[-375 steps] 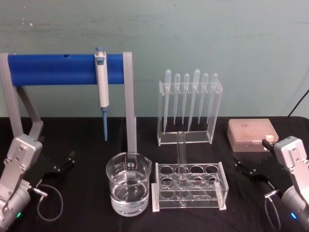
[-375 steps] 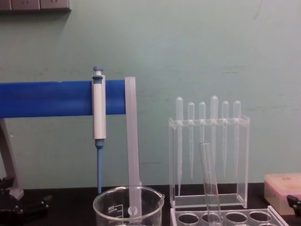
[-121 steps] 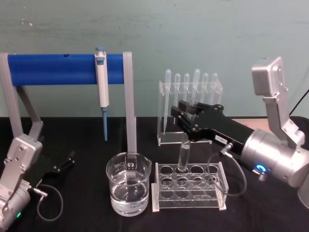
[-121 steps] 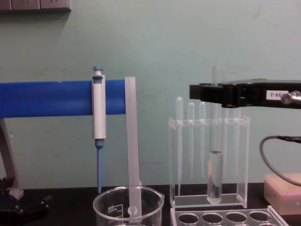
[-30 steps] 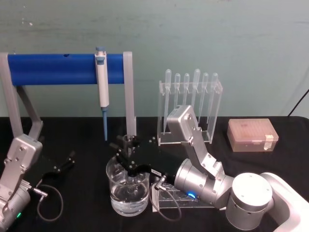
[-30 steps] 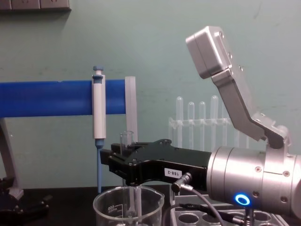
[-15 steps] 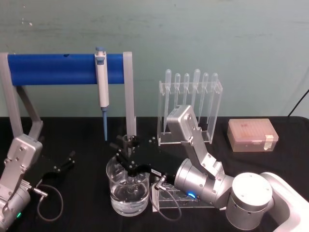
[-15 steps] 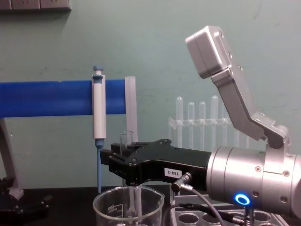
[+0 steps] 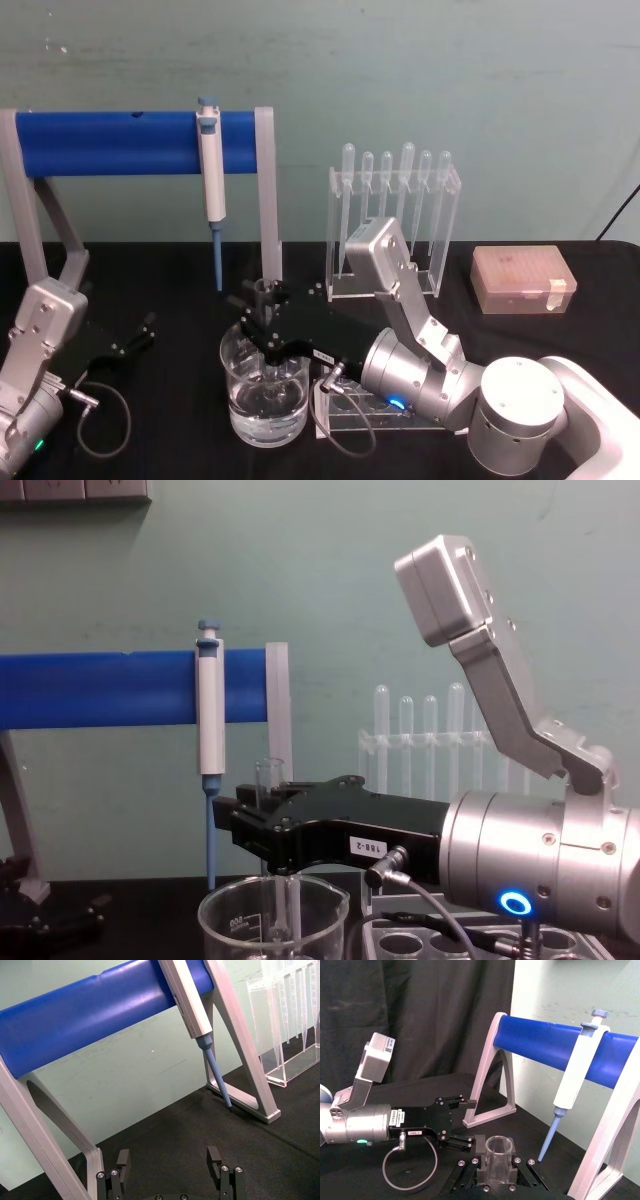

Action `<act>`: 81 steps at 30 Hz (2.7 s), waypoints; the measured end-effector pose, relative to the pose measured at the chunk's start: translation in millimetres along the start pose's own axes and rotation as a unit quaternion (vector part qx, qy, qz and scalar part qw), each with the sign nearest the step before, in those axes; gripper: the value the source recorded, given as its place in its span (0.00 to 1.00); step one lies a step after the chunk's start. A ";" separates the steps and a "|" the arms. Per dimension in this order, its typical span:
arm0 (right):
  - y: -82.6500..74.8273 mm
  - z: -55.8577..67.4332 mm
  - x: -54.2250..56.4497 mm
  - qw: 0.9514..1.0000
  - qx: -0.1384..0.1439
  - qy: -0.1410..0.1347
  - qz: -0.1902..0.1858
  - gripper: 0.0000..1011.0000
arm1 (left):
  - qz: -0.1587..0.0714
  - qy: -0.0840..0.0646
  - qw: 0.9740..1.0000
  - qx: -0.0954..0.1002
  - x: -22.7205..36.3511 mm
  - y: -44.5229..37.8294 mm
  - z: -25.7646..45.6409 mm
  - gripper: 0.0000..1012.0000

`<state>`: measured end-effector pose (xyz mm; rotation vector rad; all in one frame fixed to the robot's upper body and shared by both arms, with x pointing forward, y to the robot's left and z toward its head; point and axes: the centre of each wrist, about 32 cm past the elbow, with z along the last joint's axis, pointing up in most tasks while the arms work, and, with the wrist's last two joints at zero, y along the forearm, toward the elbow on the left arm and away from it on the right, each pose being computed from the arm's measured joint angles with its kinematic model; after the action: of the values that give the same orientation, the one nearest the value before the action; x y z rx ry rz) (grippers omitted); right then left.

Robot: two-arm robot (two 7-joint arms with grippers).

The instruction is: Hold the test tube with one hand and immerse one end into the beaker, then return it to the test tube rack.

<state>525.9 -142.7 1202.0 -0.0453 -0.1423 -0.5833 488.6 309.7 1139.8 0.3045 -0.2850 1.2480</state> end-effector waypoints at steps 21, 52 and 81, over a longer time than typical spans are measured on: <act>0.0 0.0 0.0 1.000 0.000 0.000 0.000 0.21 | 0.000 0.000 1.000 0.000 0.0 0.0 0.0 0.99; 0.0 0.0 0.0 1.000 0.000 0.000 0.000 0.21 | 0.000 0.000 1.000 0.000 0.0 0.0 0.0 0.99; 0.0 0.0 0.0 1.000 0.000 0.000 0.000 0.21 | 0.000 0.000 1.000 0.000 0.0 0.0 0.0 0.99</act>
<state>525.9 -142.6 1202.0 -0.0452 -0.1424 -0.5832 488.6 309.6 1139.8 0.3044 -0.2851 1.2479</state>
